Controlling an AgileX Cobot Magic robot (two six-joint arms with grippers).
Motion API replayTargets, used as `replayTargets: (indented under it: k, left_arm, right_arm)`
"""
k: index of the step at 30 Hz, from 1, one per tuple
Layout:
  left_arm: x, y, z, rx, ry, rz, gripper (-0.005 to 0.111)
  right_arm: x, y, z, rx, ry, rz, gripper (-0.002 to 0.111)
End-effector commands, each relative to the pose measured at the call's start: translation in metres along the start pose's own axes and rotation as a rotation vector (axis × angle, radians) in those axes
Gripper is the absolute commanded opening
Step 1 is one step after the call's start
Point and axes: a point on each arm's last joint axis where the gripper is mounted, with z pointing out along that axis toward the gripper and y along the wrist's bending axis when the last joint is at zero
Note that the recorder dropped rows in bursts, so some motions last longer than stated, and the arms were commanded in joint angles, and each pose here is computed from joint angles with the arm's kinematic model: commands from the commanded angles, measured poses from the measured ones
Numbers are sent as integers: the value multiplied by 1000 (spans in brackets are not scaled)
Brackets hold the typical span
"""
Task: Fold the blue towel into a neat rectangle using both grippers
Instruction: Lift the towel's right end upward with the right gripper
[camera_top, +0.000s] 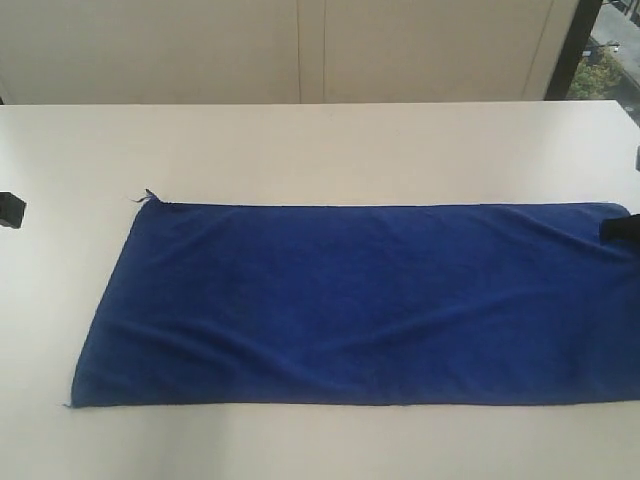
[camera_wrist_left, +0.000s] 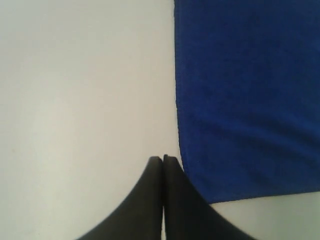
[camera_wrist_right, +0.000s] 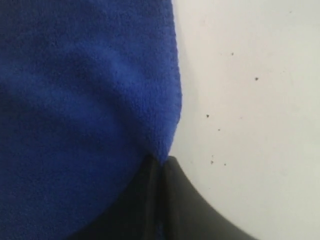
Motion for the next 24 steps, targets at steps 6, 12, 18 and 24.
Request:
replayTargets:
  k: [6, 12, 18, 24]
  left_arm:
    - [2, 1, 0, 0, 8, -1, 0]
    - [2, 1, 0, 0, 8, -1, 0]
    - [2, 1, 0, 0, 8, -1, 0]
    - [2, 1, 0, 0, 8, -1, 0]
  right_arm:
    - [-21, 35, -94, -76, -154, -13, 0]
    - [-18, 90, -141, -149, -189, -173, 0]
    - [-15, 153, -181, -263, -251, -323, 0]
    - [-7, 198, -216, -366, -300, -441, 0]
